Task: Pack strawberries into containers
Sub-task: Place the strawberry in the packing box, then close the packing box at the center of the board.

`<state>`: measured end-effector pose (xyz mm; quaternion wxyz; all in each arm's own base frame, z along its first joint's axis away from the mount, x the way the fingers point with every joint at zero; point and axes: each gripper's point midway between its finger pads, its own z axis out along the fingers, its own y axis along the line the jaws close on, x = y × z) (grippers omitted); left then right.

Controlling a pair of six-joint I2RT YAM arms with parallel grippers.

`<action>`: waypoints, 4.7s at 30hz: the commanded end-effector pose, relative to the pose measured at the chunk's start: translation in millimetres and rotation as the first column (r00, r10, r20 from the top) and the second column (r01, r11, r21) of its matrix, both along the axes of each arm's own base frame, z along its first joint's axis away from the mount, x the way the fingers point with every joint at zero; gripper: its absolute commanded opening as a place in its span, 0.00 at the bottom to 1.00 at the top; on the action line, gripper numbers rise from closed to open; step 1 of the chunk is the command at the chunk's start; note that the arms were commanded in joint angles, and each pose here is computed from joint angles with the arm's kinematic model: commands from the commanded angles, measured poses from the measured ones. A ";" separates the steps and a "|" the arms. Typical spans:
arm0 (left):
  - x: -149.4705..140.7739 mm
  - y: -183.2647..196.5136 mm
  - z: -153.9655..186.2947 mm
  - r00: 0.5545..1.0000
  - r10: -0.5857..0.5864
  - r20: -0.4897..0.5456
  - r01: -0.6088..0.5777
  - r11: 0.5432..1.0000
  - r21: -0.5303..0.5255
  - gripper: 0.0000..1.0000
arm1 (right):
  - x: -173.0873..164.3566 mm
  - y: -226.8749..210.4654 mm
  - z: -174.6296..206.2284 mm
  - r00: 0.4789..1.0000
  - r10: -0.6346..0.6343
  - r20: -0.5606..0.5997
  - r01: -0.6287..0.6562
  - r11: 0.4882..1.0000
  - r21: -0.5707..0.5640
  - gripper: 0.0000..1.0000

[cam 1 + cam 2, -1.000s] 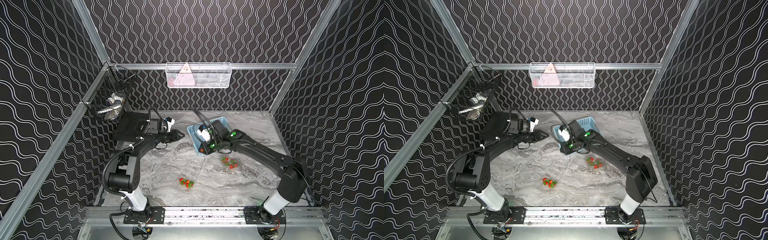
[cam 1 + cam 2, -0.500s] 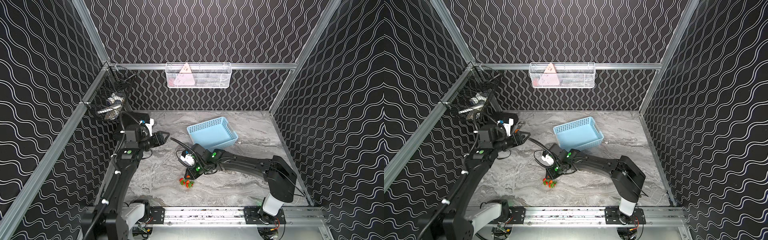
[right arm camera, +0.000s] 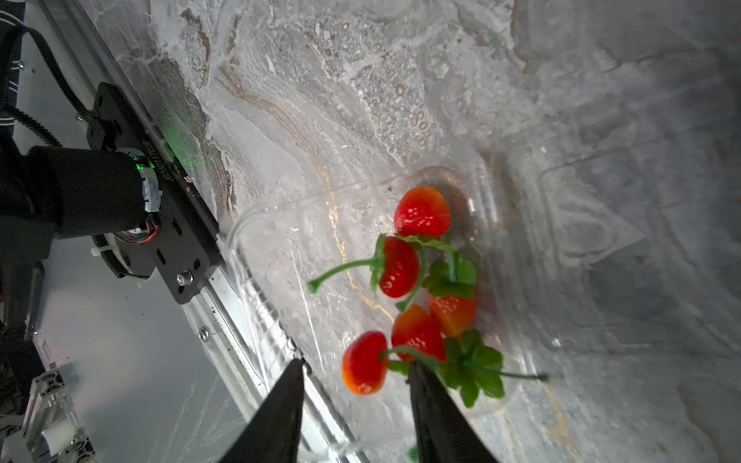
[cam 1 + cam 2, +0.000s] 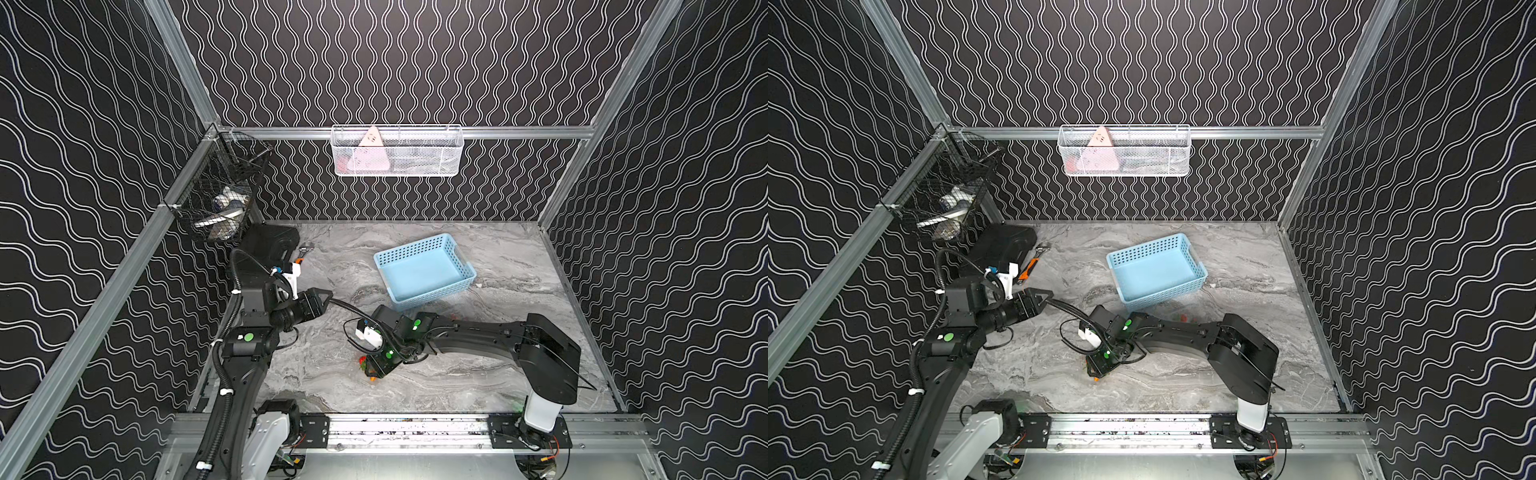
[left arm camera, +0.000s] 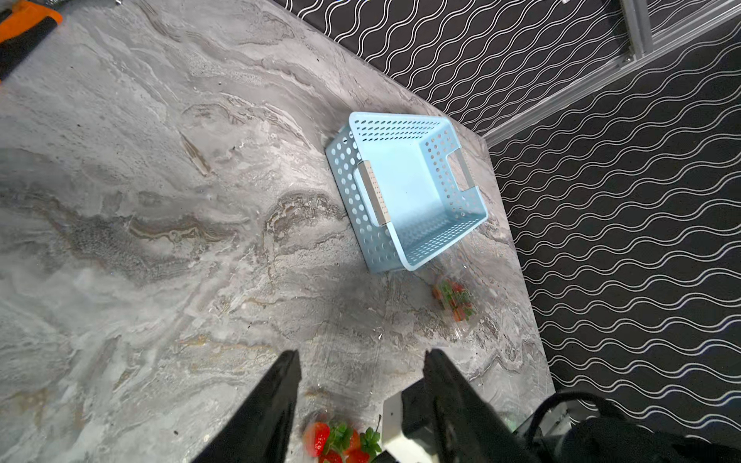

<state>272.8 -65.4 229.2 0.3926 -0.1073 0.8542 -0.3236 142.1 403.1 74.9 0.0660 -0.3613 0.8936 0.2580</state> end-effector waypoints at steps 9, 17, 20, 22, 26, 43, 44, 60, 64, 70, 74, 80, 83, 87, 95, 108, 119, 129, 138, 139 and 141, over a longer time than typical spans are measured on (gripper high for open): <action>-29.8 -21.5 -5.0 0.996 -0.086 -0.018 0.085 0.995 -0.053 0.53 | 50.0 -37.7 29.4 0.976 -0.157 0.153 0.165 0.985 -0.041 0.49; -46.9 -32.6 1.5 0.992 -0.124 -0.004 0.124 0.991 -0.060 0.53 | 99.4 -109.8 49.5 0.913 -0.387 0.126 0.384 0.922 0.048 0.49; -49.8 -39.5 0.5 0.989 -0.145 -0.001 0.144 0.987 -0.069 0.53 | 103.1 -113.5 52.4 0.917 -0.387 0.097 0.379 0.921 0.092 0.51; -49.4 -39.5 0.6 0.990 -0.143 -0.001 0.143 0.987 -0.069 0.52 | 104.0 -110.5 45.2 0.929 -0.364 0.062 0.358 0.929 0.089 0.52; -46.7 -38.5 1.5 0.990 -0.138 0.001 0.138 0.988 -0.063 0.52 | 104.7 -97.7 26.4 0.945 -0.328 -0.004 0.327 0.941 0.091 0.52; -36.1 -40.5 -17.3 0.990 -0.135 -0.031 0.132 0.987 -0.095 0.52 | 112.5 -75.5 -7.1 0.955 -0.264 -0.134 0.281 0.951 0.126 0.52; -35.8 -40.8 -17.1 0.990 -0.136 -0.030 0.133 0.986 -0.098 0.51 | 110.6 -76.2 -9.4 0.956 -0.259 -0.139 0.277 0.953 0.122 0.52; -34.4 -41.7 -19.1 0.990 -0.141 -0.028 0.138 0.985 -0.102 0.51 | 102.7 -58.2 -20.9 0.963 -0.194 -0.188 0.221 0.966 0.137 0.40; -34.6 -41.8 -18.1 0.989 -0.143 -0.025 0.140 0.985 -0.100 0.51 | 102.6 -57.1 -19.8 0.962 -0.197 -0.191 0.226 0.964 0.143 0.27; -34.2 -42.4 -17.6 0.989 -0.145 -0.020 0.142 0.984 -0.104 0.51 | 106.5 -61.0 -16.9 0.954 -0.240 -0.177 0.266 0.953 0.143 0.14; -33.5 -43.2 -17.4 0.989 -0.149 -0.017 0.146 0.983 -0.108 0.51 | 112.6 -68.3 -10.2 0.944 -0.292 -0.152 0.313 0.939 0.145 0.12; -32.0 -44.1 -15.9 0.987 -0.158 -0.014 0.156 0.982 -0.106 0.51 | 126.6 -94.9 3.6 0.911 -0.397 -0.112 0.411 0.899 0.150 0.10; -30.2 -45.8 -18.2 0.986 -0.164 -0.016 0.161 0.980 -0.118 0.51 | 127.9 -114.1 5.8 0.895 -0.440 -0.077 0.446 0.886 0.128 0.10; -28.0 -51.3 -25.6 0.985 -0.172 -0.025 0.168 0.977 -0.132 0.50 | 125.5 -140.2 4.2 0.877 -0.480 -0.008 0.480 0.875 0.068 0.10; -23.9 -87.2 -48.9 0.974 -0.220 -0.054 0.213 0.971 -0.108 0.49 | 115.7 -180.0 11.9 0.846 -0.519 0.121 0.523 0.852 -0.010 0.12; -29.6 -108.6 -79.6 0.966 -0.245 -0.087 0.232 0.963 -0.138 0.49 | 84.6 -186.8 27.8 0.850 -0.496 0.176 0.502 0.865 0.017 0.21; -33.5 -105.2 -90.1 0.968 -0.235 -0.092 0.223 0.967 -0.122 0.49 | 49.4 -130.7 35.8 0.921 -0.360 0.147 0.357 0.933 0.050 0.37; -34.1 -105.1 -85.1 0.968 -0.240 -0.072 0.230 0.966 -0.120 0.49 | 26.0 -102.6 49.8 0.944 -0.273 0.188 0.275 0.961 0.013 0.41; -39.5 -103.3 -85.5 0.968 -0.242 -0.075 0.232 0.965 -0.121 0.48 | 6.0 -72.5 36.3 0.966 -0.216 0.144 0.215 0.976 0.018 0.43; -40.1 -103.2 -85.6 0.967 -0.242 -0.074 0.232 0.965 -0.121 0.48 | 4.3 -69.6 33.0 0.968 -0.213 0.133 0.212 0.977 0.024 0.43; -41.0 -103.1 -86.5 0.967 -0.242 -0.075 0.232 0.965 -0.125 0.48 | 0.6 -65.7 26.0 0.972 -0.207 0.110 0.205 0.978 0.024 0.43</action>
